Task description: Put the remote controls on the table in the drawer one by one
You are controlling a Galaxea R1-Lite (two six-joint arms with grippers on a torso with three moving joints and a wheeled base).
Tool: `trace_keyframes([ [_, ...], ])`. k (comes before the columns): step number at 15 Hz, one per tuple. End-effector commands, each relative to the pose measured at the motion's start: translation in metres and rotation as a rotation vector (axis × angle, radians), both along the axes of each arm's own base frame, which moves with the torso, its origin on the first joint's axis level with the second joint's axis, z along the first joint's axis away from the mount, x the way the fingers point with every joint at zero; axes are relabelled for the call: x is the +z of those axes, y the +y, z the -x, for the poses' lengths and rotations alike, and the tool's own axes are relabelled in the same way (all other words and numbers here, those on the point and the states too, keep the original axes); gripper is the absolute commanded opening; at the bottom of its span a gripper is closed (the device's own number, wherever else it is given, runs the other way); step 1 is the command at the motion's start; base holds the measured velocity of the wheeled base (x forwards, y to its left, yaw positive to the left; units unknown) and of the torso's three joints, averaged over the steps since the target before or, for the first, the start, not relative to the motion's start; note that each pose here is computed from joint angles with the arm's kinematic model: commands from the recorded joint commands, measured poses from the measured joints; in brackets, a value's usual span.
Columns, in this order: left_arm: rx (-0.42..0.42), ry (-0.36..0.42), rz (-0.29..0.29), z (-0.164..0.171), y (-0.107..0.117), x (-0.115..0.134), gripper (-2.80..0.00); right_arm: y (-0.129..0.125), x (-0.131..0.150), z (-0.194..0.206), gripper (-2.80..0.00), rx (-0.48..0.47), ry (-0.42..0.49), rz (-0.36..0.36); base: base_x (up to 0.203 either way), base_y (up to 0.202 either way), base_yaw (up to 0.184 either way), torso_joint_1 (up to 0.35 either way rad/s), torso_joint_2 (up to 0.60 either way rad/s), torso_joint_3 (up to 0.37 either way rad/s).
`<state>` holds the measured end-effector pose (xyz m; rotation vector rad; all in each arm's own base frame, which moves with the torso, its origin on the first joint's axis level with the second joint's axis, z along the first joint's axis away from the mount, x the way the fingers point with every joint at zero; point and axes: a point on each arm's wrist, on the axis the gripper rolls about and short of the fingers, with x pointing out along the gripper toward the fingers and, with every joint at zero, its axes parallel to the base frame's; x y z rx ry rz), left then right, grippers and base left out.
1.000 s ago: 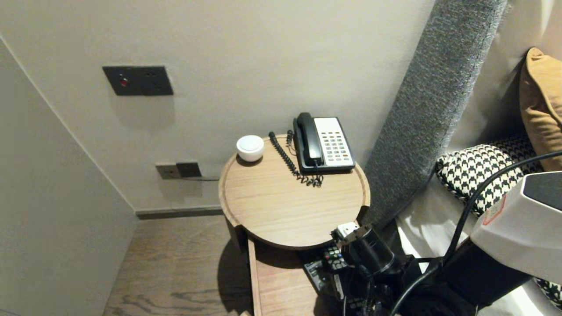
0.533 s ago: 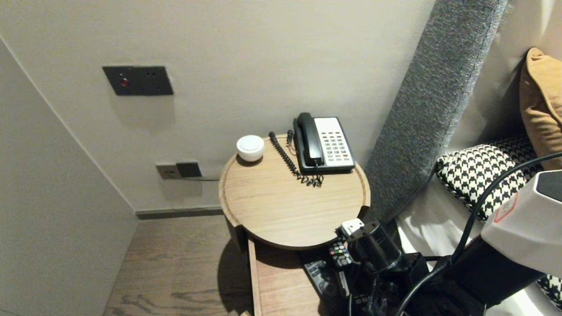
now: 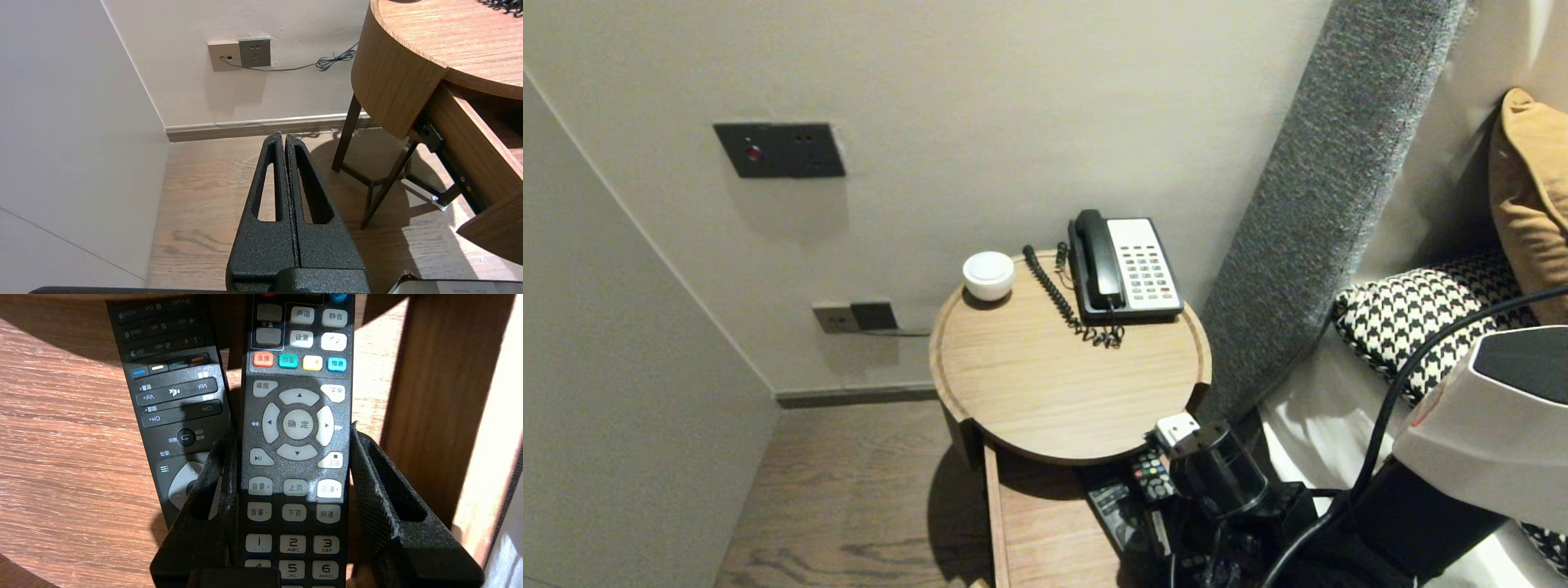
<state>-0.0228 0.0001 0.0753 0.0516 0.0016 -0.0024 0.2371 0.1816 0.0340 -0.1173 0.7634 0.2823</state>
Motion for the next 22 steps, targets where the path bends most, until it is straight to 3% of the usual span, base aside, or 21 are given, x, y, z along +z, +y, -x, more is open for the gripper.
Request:
trace_keyframes([
  [1, 0.001, 0.000, -0.001, 0.000, 0.000, 0.000, -2.80, 0.001, -0.004, 0.001, -2.80, 0.002, 0.009, 0.006, 0.000, 0.000, 0.000, 0.000, 0.00, 0.000],
  [10, 0.001, 0.000, -0.001, 0.000, 0.000, 0.000, -2.80, 0.004, -0.015, 0.004, -2.80, 0.015, 0.021, 0.015, 0.000, 0.000, 0.000, 0.000, 0.00, 0.000],
  [22, 0.001, 0.001, -0.001, 0.000, 0.000, 0.000, -2.80, 0.023, -0.006, 0.002, -2.80, 0.051, -0.020, -0.023, 0.000, 0.000, 0.000, 0.000, 0.00, 0.000],
])
